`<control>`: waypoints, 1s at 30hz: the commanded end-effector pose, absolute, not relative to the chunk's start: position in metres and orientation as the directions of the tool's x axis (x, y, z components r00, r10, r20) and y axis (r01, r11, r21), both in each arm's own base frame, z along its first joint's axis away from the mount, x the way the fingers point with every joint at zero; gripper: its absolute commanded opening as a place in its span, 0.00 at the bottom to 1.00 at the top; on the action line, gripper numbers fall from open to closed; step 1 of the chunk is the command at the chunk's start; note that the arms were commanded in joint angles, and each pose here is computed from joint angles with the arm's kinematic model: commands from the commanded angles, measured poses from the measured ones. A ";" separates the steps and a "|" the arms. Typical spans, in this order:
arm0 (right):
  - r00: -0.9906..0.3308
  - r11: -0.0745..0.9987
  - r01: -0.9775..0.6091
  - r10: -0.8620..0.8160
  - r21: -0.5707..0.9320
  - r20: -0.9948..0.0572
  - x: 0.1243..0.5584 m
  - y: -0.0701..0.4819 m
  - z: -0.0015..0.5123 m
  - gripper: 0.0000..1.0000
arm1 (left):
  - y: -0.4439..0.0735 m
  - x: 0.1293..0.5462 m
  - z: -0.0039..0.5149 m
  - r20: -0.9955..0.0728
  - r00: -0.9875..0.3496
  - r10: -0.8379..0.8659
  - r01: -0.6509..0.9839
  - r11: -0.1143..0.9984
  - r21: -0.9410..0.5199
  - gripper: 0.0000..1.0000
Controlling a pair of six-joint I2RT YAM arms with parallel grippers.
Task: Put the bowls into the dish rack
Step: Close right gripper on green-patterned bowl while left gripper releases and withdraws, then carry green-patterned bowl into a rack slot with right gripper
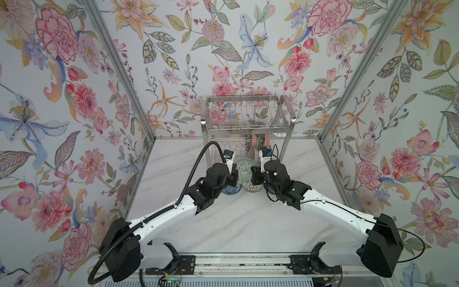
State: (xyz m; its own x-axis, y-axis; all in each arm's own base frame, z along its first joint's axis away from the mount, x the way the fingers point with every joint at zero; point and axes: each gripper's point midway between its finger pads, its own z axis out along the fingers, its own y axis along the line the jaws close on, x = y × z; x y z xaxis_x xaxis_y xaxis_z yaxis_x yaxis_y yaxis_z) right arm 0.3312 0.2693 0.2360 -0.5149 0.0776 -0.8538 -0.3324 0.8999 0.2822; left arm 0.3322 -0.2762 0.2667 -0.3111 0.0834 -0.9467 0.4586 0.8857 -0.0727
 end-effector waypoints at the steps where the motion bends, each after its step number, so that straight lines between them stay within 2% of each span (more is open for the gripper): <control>1: -0.463 0.900 -0.352 0.073 0.259 -0.883 0.338 0.274 0.261 0.00 | -0.269 0.331 0.308 -0.958 -0.269 0.096 0.481 0.876 -0.047 0.97; 2: -0.454 0.906 -0.353 0.054 0.235 -0.890 0.340 0.274 0.264 0.00 | -0.261 0.331 0.308 -0.949 -0.285 0.136 0.485 0.874 -0.020 0.99; 8: -0.389 0.950 -0.309 -0.087 0.041 -0.917 0.365 0.271 0.269 0.00 | -0.182 0.336 0.311 -0.892 -0.346 0.291 0.415 0.900 0.132 0.99; 11: -0.350 0.967 -0.237 -0.170 -0.088 -0.921 0.385 0.266 0.265 0.00 | -0.144 0.338 0.303 -0.886 -0.356 0.297 0.350 0.921 0.168 0.99; 14: -0.332 0.964 -0.151 -0.258 -0.219 -0.907 0.405 0.260 0.261 0.00 | -0.122 0.342 0.290 -0.892 -0.373 0.255 0.326 0.936 0.132 0.99; 20: -0.275 0.919 -0.056 -0.390 -0.391 -0.879 0.436 0.267 0.262 0.00 | -0.114 0.343 0.272 -0.896 -0.370 0.248 0.309 0.942 0.133 0.99; 26: -0.205 0.881 -0.011 -0.465 -0.473 -0.861 0.459 0.287 0.270 0.00 | -0.107 0.350 0.251 -0.869 -0.410 0.276 0.292 0.943 0.161 0.99; 30: -0.165 0.835 0.021 -0.540 -0.550 -0.826 0.479 0.302 0.272 0.00 | -0.102 0.352 0.244 -0.868 -0.432 0.246 0.299 0.947 0.120 0.99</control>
State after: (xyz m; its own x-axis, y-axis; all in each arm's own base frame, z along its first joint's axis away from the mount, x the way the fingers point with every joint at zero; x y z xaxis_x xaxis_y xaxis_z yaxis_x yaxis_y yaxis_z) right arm 0.4656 0.2946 0.2313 -0.2631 -0.5339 -0.8036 -0.0799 0.8421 -0.5333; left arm 0.3498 -0.1035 0.2485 -0.4319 0.2529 -0.8657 0.2857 0.9488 0.1347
